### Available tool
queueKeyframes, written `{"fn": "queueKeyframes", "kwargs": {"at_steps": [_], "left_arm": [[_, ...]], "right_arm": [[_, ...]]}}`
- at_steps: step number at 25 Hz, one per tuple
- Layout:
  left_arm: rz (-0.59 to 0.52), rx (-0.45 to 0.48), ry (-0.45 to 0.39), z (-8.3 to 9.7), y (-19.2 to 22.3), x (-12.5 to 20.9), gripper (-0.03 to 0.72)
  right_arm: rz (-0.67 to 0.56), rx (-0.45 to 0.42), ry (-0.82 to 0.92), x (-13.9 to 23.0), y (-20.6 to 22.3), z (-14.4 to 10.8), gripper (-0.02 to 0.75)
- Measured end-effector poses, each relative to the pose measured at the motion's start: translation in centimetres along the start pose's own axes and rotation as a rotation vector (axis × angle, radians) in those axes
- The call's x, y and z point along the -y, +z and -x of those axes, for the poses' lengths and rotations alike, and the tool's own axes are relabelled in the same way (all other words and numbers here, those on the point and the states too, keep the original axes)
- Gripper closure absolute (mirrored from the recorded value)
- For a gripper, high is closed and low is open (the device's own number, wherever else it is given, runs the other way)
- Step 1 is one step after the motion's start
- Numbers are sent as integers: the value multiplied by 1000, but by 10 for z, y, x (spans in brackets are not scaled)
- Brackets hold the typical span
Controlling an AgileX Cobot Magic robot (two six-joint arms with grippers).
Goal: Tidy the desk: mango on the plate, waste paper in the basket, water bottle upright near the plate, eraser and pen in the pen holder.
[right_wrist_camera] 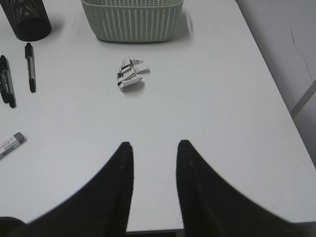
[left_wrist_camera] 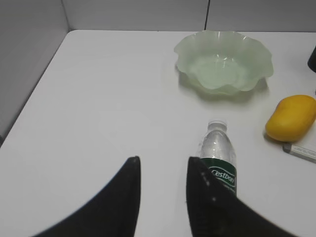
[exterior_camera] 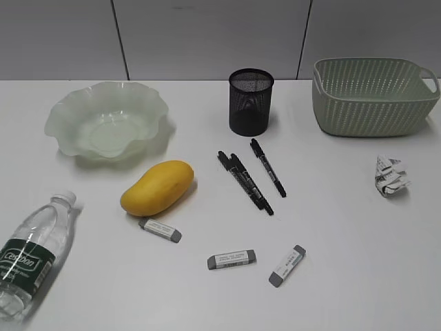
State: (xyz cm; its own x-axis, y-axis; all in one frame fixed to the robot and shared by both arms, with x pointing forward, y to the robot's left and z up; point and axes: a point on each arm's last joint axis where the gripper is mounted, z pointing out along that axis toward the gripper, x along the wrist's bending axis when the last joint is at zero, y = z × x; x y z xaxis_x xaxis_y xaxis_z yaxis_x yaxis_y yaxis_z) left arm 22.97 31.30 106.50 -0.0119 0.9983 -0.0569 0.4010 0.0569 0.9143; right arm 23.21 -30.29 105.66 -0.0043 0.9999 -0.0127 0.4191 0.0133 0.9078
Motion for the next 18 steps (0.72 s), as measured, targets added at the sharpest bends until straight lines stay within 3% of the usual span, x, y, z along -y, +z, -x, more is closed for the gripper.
{"fn": "queueKeyframes", "kwargs": {"at_steps": [2, 4, 7, 13, 18], "left_arm": [[24, 66, -15, 7, 3, -12, 452], [51, 155, 39, 20, 19, -34, 445], [-95, 290, 118, 43, 79, -60, 388], [-475, 483, 184, 83, 222, -66, 141], [-573, 566, 316, 137, 289, -55, 106]], "right_arm": [[0, 0, 0, 0, 0, 0, 483], [0, 0, 0, 0, 0, 0, 483], [0, 0, 0, 0, 0, 0, 483], [0, 0, 0, 0, 0, 0, 483], [0, -2, 1, 0, 0, 0, 483]]}}
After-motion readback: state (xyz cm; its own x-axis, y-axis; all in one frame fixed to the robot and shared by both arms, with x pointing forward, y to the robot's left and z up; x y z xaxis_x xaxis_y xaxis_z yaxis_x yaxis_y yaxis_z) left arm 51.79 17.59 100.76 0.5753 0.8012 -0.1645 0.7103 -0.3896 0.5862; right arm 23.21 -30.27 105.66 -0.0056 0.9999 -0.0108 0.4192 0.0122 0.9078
